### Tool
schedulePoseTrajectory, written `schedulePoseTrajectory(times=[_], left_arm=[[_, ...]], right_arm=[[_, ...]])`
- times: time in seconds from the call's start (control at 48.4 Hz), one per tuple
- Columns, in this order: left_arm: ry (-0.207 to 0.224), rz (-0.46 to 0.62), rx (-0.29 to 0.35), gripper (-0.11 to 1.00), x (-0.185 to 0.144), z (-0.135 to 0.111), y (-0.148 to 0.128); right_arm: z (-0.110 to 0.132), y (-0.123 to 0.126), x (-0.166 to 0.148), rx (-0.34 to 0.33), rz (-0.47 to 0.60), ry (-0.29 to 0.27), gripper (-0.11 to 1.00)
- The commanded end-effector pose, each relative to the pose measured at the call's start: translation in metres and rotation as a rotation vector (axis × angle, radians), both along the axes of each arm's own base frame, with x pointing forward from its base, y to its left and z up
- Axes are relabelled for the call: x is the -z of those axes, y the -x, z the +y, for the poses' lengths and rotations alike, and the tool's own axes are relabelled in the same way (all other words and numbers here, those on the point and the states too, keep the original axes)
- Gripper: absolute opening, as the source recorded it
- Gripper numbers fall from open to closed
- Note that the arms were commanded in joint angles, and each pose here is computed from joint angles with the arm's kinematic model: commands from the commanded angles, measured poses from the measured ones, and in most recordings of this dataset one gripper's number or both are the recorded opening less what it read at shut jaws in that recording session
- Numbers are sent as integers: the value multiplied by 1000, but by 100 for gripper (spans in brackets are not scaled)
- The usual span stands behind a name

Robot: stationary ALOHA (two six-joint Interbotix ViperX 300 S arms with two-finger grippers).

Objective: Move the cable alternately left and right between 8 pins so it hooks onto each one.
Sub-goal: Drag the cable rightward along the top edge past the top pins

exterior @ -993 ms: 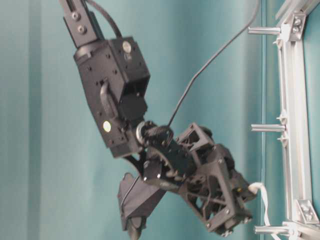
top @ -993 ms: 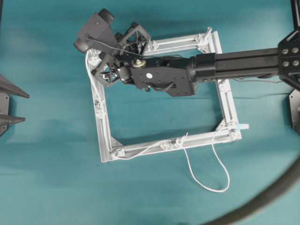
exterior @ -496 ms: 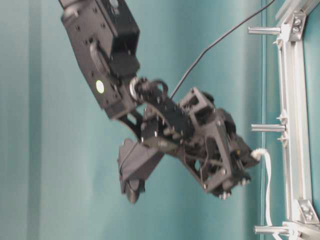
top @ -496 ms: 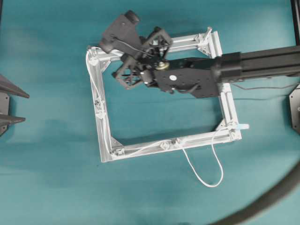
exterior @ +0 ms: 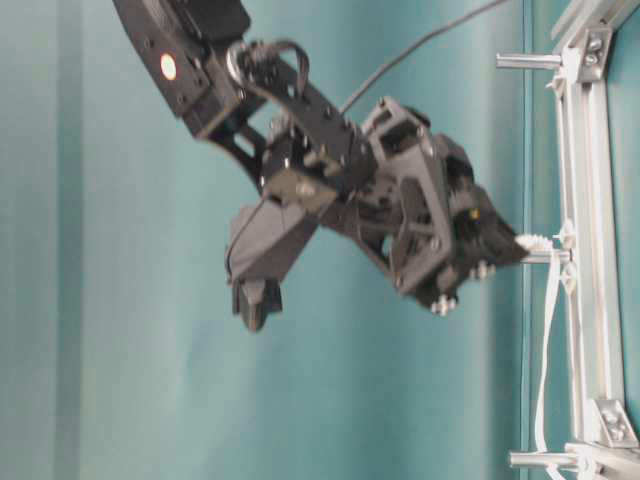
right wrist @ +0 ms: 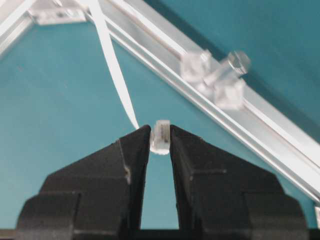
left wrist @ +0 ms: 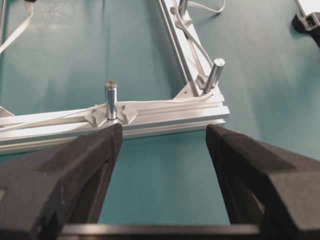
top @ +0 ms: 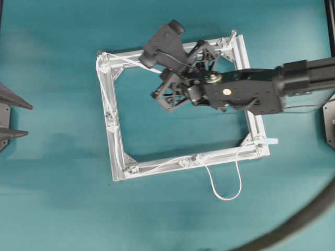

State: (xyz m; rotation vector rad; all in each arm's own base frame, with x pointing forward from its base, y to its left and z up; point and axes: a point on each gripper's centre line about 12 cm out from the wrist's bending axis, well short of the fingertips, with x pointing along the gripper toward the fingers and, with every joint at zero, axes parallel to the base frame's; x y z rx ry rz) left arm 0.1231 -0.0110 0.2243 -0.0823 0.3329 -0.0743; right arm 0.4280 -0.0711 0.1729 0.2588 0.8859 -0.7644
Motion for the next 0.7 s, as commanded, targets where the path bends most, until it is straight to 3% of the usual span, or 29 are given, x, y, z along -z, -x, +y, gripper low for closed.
schedulePoseTrajectory(times=[0.0, 0.414, 0.683], left_arm=[[-1, -9, -6, 72, -6, 1, -2], [-1, -8, -4, 72, -6, 0, -2], [-1, -9, -4, 72, -6, 0, -2]], right_arm=[[2, 11, -20, -3, -36, 2, 16], [-22, 57, -23, 22, -1, 15, 16], [-41, 66, -19, -32, 49, 50, 16]])
